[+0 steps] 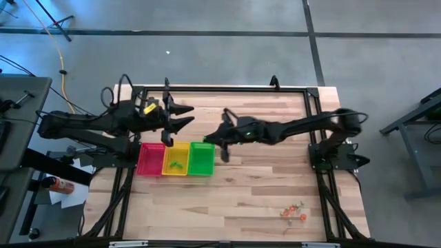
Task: Sort Halloween decoration
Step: Put the green skeleton toy into the yellow bin
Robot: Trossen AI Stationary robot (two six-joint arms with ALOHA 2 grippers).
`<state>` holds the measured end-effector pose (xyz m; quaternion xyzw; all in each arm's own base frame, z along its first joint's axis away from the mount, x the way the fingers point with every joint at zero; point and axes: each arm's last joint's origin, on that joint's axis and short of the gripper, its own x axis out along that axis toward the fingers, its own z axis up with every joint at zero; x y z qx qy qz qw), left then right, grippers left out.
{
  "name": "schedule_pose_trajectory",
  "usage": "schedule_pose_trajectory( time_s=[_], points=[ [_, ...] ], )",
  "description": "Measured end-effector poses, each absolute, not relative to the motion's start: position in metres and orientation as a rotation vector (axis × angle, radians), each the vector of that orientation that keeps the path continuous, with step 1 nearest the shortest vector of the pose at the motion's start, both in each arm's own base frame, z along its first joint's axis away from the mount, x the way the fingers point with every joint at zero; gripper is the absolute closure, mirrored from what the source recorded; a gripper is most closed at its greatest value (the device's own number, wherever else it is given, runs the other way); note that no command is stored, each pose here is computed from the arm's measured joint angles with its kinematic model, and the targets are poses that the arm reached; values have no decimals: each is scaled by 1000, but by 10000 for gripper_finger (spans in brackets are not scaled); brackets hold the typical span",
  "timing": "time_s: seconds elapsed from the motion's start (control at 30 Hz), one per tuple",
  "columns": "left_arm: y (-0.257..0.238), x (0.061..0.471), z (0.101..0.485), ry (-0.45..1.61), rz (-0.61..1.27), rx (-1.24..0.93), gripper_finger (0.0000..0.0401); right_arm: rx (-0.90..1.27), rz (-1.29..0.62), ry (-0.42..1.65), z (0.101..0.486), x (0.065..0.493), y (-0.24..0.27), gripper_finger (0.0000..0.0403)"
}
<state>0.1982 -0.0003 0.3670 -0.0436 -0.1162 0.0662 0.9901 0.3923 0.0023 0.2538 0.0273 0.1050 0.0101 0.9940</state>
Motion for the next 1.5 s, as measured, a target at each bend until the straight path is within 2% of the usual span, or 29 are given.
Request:
schedule_pose_trajectory(
  time_s=[0.2,0.47,0.63,0.93,1.23,1.33,1.5],
  points=[
    [0,194,370,-249,132,-89,249,133,15,211,210,428,3,396],
    [0,194,370,-249,132,-90,249,134,73,264,182,485,5,395],
    [0,194,370,-249,132,-90,249,175,60,352,163,506,4,385],
    [0,194,370,-249,132,-91,249,191,50,377,156,517,3,351],
    [0,194,370,-251,132,-91,249,211,43,414,153,516,4,340],
    [0,194,370,-251,132,-91,249,254,35,412,153,516,4,319],
    [0,194,370,-250,132,-91,249,303,25,414,153,516,4,249]
  ],
)
